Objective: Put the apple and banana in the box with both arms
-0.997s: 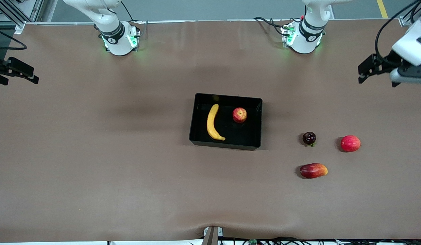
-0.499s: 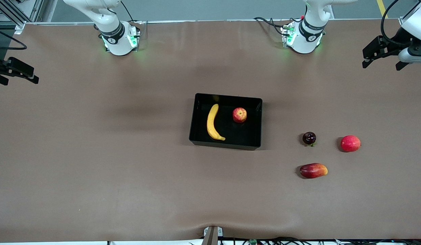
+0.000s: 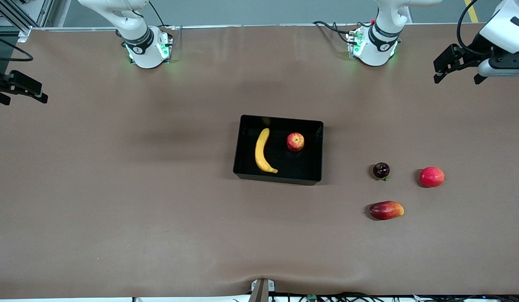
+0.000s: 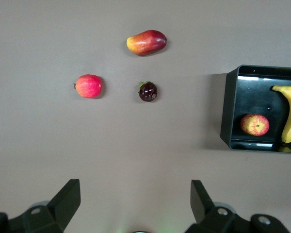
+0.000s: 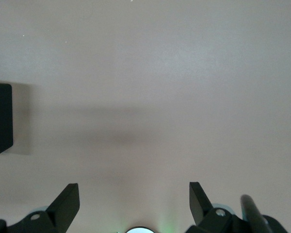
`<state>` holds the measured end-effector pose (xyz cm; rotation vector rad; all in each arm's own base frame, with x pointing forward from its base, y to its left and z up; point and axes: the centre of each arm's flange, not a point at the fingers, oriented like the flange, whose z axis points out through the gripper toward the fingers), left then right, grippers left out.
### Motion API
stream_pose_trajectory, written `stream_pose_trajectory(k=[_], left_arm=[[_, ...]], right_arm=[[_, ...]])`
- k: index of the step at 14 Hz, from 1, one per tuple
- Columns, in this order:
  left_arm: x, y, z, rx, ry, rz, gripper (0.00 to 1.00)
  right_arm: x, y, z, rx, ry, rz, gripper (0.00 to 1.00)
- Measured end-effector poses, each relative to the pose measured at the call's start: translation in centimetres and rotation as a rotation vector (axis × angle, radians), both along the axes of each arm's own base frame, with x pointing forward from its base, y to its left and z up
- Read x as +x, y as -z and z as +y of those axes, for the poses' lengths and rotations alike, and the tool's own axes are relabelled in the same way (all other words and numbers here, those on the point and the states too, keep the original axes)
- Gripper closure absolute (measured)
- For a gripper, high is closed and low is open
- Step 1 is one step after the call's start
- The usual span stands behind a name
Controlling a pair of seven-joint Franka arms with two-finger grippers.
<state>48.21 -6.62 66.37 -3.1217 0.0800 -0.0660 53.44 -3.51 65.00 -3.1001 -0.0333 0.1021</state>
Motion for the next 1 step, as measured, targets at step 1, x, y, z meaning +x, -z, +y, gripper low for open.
stream_pose_trajectory(k=[1], left_arm=[[0.20,-0.02,0.28,-0.001,-0.006,0.000,0.00]], right_arm=[[0.00,0.00,0.00,0.000,0.000,0.000,0.00]])
